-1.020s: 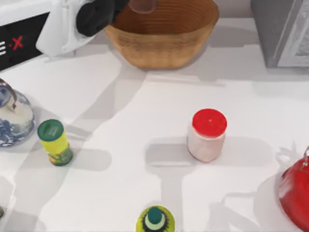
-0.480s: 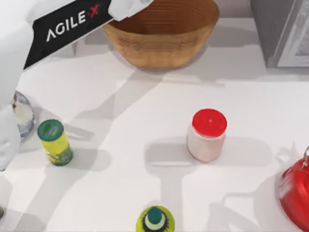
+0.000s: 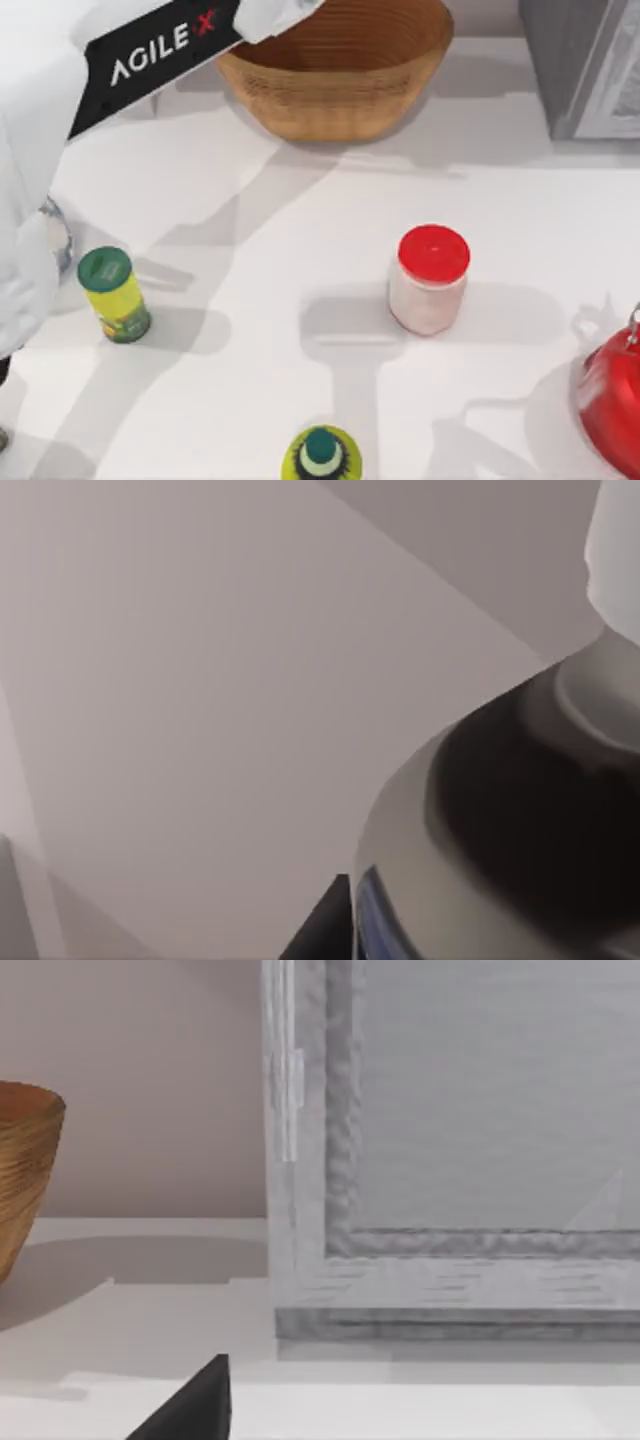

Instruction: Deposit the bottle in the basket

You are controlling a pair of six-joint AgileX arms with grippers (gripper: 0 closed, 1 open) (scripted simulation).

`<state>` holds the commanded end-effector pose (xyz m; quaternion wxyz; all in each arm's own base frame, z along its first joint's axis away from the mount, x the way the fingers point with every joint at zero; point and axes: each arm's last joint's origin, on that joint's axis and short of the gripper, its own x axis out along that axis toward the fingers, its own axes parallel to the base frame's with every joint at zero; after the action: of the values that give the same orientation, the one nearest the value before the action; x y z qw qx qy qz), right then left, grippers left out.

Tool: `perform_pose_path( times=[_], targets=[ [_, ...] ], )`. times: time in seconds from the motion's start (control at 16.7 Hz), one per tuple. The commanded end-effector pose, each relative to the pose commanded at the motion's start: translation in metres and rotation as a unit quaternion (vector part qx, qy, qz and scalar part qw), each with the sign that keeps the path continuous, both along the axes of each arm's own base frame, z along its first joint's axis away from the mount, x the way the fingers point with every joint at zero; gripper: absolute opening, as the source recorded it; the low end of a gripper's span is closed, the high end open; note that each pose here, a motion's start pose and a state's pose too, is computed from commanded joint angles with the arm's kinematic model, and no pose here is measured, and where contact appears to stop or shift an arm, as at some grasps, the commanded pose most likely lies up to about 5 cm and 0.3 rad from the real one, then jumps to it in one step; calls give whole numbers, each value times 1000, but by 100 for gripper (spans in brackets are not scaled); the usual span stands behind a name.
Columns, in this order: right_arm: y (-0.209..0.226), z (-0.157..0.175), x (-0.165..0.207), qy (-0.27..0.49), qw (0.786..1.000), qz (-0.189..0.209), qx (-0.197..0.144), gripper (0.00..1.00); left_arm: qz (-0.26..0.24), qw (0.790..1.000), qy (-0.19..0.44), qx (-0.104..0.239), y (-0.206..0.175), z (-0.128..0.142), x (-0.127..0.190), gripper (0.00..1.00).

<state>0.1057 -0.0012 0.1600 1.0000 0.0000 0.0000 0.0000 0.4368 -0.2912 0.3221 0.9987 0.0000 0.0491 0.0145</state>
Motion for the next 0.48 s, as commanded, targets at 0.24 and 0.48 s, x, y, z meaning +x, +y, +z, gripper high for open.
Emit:
perform_pose_path(
  times=[0.24, 0.48],
  targets=[
    [0, 0, 0, 0, 1000, 0, 0, 100, 1, 1000, 1, 1, 0, -16, 16, 0],
    [0, 0, 0, 0, 1000, 0, 0, 100, -1, 1000, 3, 1, -1, -33, 30, 0]
  ],
)
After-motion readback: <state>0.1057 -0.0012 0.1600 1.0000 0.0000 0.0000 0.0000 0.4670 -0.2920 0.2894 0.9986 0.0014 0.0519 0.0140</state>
